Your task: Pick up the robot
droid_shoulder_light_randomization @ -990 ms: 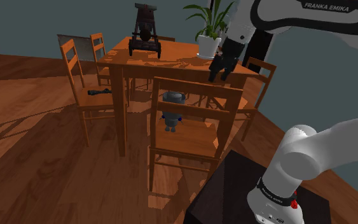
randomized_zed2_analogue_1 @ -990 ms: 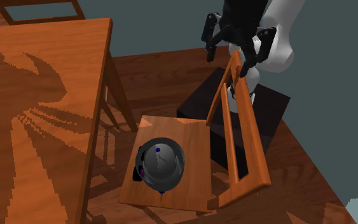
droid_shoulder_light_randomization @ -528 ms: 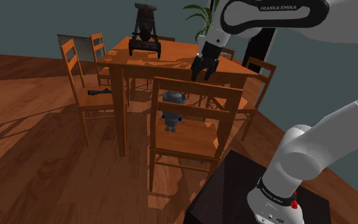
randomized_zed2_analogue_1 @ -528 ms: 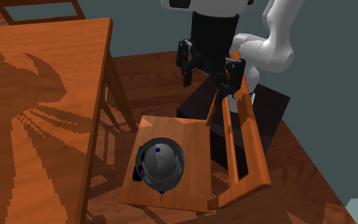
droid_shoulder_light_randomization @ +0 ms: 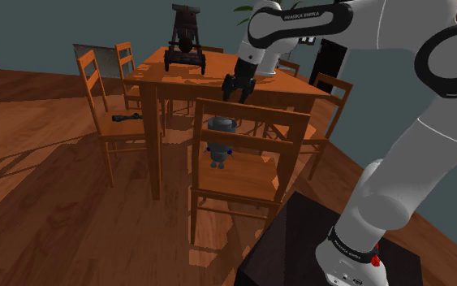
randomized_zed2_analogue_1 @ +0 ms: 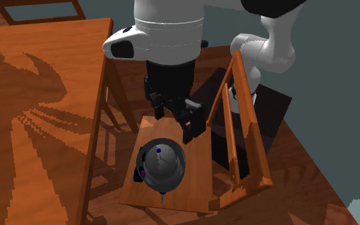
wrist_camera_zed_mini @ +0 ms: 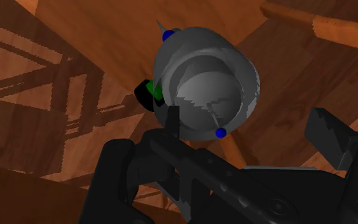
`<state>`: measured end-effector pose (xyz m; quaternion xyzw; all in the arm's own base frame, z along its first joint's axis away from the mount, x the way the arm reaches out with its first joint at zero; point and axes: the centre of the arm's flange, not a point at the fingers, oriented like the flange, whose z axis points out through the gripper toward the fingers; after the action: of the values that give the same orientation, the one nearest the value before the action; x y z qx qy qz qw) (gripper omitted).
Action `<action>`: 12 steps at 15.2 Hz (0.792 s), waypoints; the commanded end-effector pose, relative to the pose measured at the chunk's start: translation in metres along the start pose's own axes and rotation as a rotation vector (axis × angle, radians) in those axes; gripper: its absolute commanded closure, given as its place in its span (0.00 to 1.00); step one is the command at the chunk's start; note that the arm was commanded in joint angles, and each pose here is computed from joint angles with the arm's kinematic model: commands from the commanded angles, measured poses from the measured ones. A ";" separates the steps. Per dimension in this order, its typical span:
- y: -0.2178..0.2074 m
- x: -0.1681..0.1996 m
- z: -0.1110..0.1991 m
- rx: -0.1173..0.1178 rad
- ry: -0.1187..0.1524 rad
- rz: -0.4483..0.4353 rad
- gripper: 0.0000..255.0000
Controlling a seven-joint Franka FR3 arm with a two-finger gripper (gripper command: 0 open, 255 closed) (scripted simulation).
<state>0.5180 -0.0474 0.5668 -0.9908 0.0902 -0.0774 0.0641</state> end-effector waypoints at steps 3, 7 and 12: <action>0.001 0.045 0.025 0.014 -0.011 0.008 0.00; 0.004 0.042 0.045 0.014 -0.011 0.008 0.00; 0.006 0.039 0.064 0.014 -0.011 0.008 0.00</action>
<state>0.5661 -0.0543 0.5108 -0.9904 0.0934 -0.0722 0.0718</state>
